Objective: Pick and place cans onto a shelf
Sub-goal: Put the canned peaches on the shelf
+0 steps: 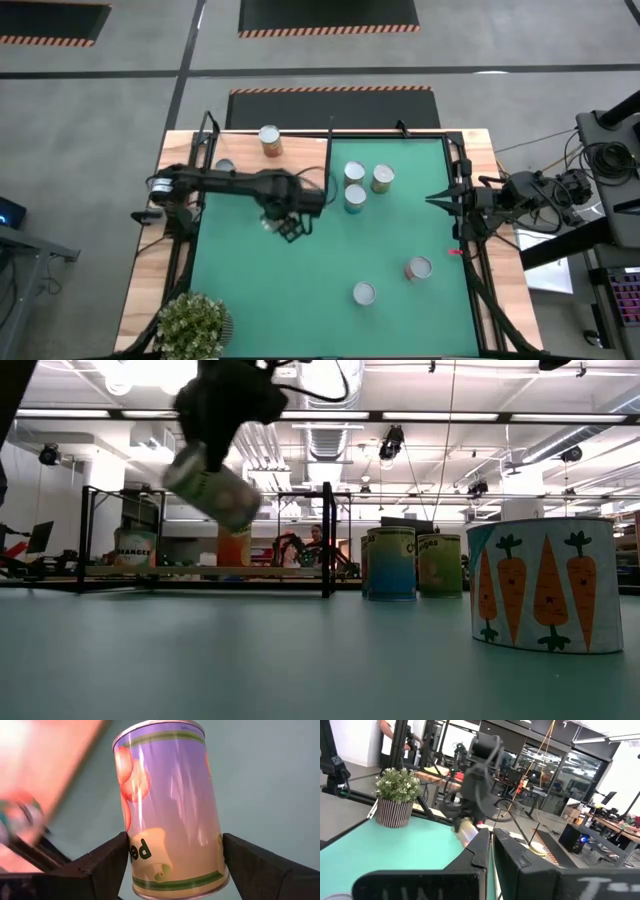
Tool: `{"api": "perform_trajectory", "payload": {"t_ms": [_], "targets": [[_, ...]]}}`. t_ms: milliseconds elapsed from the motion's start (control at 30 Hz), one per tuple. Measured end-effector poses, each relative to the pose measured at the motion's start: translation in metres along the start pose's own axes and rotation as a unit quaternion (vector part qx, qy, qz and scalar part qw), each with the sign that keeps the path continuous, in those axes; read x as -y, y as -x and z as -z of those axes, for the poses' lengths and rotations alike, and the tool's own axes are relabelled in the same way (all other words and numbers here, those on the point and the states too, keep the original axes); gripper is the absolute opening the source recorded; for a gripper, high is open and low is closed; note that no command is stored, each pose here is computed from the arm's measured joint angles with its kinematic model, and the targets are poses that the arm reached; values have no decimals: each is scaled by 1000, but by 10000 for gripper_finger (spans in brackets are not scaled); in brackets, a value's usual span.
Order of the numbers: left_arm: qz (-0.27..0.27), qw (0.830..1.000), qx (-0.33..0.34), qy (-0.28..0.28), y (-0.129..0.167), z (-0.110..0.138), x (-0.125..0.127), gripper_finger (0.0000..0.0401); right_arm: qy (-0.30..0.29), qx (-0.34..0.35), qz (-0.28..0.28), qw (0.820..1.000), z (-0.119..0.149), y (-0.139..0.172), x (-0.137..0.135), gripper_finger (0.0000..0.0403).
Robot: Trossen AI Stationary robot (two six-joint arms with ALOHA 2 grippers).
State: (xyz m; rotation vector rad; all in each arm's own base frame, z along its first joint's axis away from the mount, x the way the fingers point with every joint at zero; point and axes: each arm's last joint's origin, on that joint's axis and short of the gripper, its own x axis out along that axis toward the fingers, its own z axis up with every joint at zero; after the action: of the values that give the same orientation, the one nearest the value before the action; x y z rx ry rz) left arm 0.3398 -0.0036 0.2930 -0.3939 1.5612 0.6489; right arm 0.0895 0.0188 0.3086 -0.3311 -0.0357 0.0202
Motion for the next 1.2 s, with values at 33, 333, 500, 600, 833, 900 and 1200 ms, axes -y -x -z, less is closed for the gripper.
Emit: {"api": "perform_trajectory", "payload": {"t_ms": [33, 333, 500, 600, 833, 900, 1200], "targets": [[1, 1000, 8, -13, 1, -8, -1, 284, 0, 0, 0, 1000, 0, 0, 0, 13], [31, 999, 13, -35, -2, -65, -28, 283, 2, -3, -1, 1000, 1, 0, 0, 13], [169, 981, -90, -38, -20, -70, -37, 283, 6, -5, -2, 1000, 1, -1, -1, 13], [190, 970, -143, -49, -40, -65, -37, 283, 7, -6, -2, 1000, 1, -1, -1, 13], [230, 929, -291, -19, -92, -37, -31, 284, 7, -7, -3, 1000, 1, -1, -1, 13], [221, 925, -310, -19, -102, -31, -30, 286, 7, -7, -3, 1000, 1, -1, -1, 13], [216, 922, -322, -16, -107, -26, -31, 303, 6, -7, -3, 1000, 1, -1, -1, 13]]}}
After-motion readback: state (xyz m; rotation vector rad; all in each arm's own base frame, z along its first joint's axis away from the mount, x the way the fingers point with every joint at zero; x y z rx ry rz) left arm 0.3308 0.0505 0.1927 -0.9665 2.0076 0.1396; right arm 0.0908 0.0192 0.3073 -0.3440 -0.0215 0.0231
